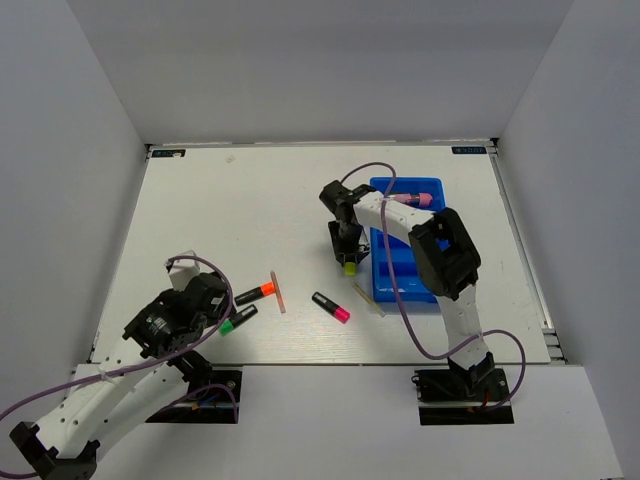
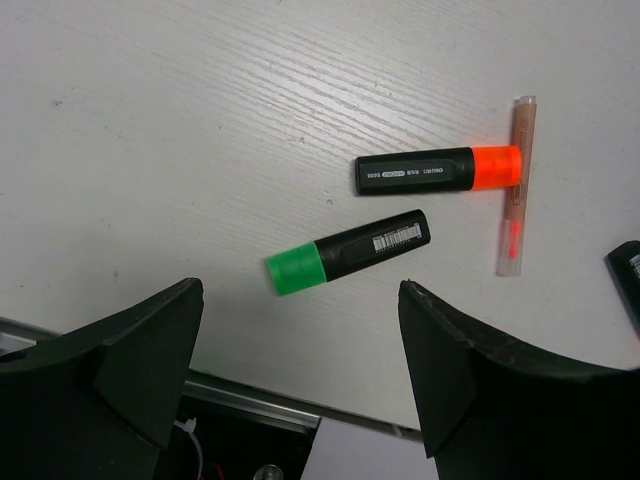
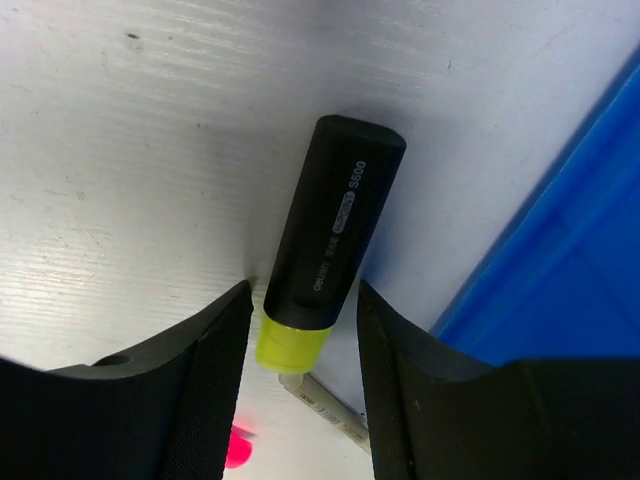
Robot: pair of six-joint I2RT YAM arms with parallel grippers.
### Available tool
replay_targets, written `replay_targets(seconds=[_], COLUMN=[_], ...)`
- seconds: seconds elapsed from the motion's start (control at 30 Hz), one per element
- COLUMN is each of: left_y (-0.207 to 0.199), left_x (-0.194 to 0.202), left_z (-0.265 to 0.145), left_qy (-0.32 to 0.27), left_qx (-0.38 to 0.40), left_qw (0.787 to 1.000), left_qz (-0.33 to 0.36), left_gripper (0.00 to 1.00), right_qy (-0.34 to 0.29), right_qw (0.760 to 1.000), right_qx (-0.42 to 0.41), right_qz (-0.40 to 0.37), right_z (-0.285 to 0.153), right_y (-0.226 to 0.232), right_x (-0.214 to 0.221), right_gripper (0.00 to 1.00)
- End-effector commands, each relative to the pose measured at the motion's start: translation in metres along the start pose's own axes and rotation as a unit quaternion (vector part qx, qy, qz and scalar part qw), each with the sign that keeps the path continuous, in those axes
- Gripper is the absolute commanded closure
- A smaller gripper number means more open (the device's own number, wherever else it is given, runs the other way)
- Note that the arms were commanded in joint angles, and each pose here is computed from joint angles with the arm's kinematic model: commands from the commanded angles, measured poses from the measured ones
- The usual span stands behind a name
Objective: Sort the stationery into containers
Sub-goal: Pick up the pen from the center of the board.
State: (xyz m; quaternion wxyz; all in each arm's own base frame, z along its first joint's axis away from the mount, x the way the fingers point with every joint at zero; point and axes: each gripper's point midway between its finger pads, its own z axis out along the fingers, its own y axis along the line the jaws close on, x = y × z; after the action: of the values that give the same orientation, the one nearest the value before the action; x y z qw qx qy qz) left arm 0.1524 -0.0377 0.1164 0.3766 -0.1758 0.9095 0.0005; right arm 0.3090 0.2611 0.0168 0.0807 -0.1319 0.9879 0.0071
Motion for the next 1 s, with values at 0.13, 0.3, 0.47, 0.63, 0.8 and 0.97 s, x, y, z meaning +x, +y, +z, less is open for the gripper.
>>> replay_targets(seconds=[0.13,0.3,0.47,0.63,0.8,0.97], left_y=[0.005,0.003,0.000,0.002,0.001,-0.001], left_x=[0.000,0.000,0.005,0.010,0.014,0.016], left_z=[0.001,0.002,0.003,0.005,0.007,0.009], left_qy=[-0.005,-0.005,0.006,0.019,0.031,0.033], left_qx=[-0.010,-0.009,-0.004,-0.015,-0.021,-0.018], left_qw=[1.000,1.000,1.000,1.000,0.999,0.999], left_qz=[-0.014,-0.015,-0.014,-0.012,-0.013,-0.013], left_gripper=[0.11,0.11,0.11,0.11,0.11,0.12], right_qy=[0.045,0.043,0.024,-0.031,-0.069,-0.120], right_qw=[0.999,0.999,0.999,0.992,0.968,0.922], right_qx=[-0.006,-0.001,-0.022,-0.071,-0.150,-0.251], right_qz=[0.022,0.011,-0.032,-0.098,-0.188,-0.270], right_z=[0.029,0.037,0.029,-0.005,-0.046,-0.112], right_y=[-0.005,-0.009,-0.005,0.006,0.026,0.052], right_x=[0.021,0.026,0.021,0.002,-0.007,-0.010], right_gripper=[0.66,0.90,1.00,1.00,1.00,1.00])
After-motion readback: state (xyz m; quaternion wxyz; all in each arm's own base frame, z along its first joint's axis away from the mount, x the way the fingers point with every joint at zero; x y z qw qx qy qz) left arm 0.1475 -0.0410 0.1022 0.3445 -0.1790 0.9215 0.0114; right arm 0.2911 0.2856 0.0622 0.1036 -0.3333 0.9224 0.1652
